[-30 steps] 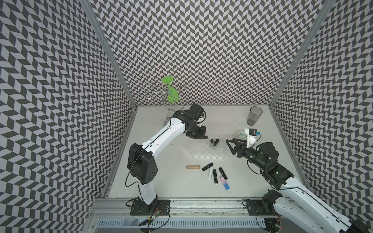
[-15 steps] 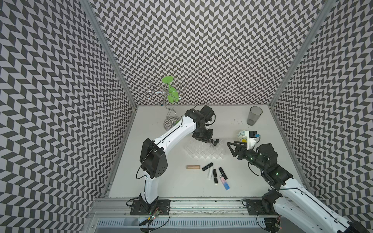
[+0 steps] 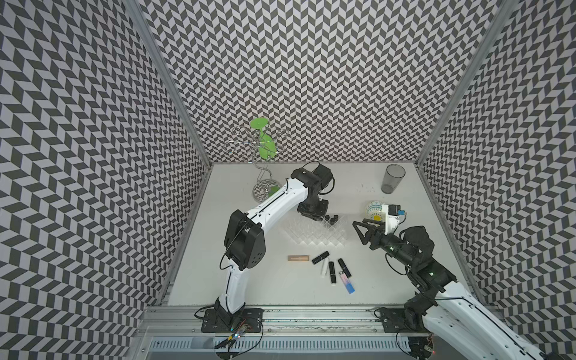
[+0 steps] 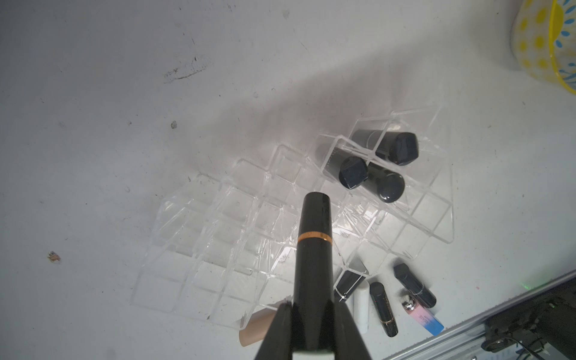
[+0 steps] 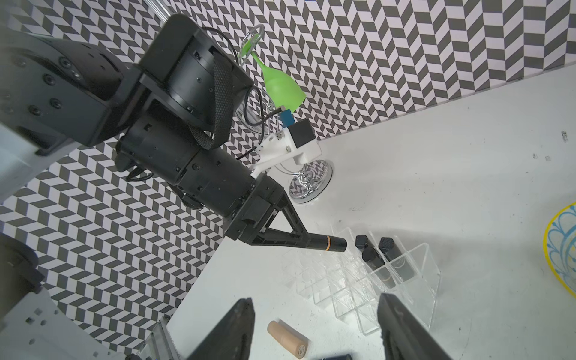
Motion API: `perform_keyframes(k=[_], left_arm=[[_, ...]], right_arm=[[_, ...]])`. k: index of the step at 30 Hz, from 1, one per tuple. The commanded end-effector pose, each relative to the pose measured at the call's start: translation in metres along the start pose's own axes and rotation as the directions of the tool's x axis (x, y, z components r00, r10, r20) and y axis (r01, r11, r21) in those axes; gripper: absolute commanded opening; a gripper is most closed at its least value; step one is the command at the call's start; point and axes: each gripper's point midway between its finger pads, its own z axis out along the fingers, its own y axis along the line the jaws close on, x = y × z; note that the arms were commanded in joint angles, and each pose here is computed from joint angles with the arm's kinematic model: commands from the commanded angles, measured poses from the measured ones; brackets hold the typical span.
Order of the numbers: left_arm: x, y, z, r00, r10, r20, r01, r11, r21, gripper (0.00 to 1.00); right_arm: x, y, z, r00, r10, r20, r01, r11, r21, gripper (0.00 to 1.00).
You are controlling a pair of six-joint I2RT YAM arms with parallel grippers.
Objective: Arrange the lipsticks in the organizer
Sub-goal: Place the lipstick in the storage box.
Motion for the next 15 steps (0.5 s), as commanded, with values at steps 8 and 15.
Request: perform_keyframes(k=[8,15], left_arm=[[0.000,-0.004,0.021,0.999,0.017,-0.039,-0.019,0.999,-0.042,0.00],[0.001,0.000,0.031,0.998,0.017,-0.056,-0.022,0.996,-0.087,0.00]], right_arm=[[-0.005,0.006,-0.003,0.999,-0.020,0.041,0.022,0.999,-0.043,0.67],[-0.004,0.006,-0.005,0.999,-0.019,0.050,0.021,0.999,-0.050,0.67]])
